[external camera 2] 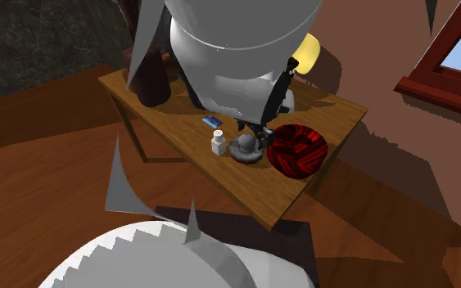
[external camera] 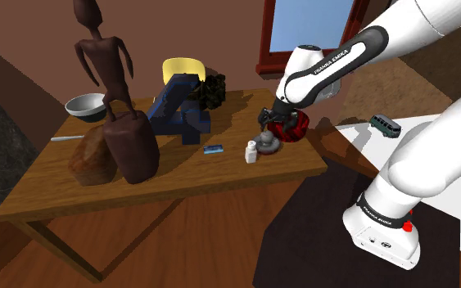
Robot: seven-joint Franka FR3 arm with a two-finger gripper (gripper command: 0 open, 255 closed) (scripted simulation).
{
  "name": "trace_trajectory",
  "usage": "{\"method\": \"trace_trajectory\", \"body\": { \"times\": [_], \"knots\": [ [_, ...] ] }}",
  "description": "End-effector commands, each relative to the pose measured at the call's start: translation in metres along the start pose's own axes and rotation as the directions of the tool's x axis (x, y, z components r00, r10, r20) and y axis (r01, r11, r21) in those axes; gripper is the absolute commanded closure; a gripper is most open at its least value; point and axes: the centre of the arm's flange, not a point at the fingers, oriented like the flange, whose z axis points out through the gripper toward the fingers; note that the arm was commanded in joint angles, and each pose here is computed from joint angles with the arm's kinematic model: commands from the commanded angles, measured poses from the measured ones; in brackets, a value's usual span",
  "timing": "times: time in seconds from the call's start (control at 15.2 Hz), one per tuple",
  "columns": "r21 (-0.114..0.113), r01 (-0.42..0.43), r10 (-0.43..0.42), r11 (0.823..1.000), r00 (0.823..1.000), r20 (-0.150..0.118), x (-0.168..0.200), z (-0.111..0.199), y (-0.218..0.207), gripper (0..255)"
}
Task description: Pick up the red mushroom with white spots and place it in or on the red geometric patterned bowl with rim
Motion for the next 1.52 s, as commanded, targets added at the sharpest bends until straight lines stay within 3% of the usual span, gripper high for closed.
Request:
{"method": "trace_trajectory", "body": {
  "times": [0.0,0.33,0.79,0.86,1.45],
  "knots": [
    [0.008,0.003,-0.003,1.000,0.999,0.053,-0.001,0.013,0.001,0],
    [0.008,0.003,-0.003,1.000,0.999,0.053,-0.002,0.038,0.001,0],
    [0.008,0.003,-0.003,1.000,0.999,0.053,-0.002,0.038,0.001,0],
    [0.008,0.003,-0.003,1.000,0.999,0.053,-0.002,0.038,0.001,255],
    [0.008,0.003,-0.003,1.000,0.999,0.053,-0.002,0.038,0.001,255]
  ]
}}
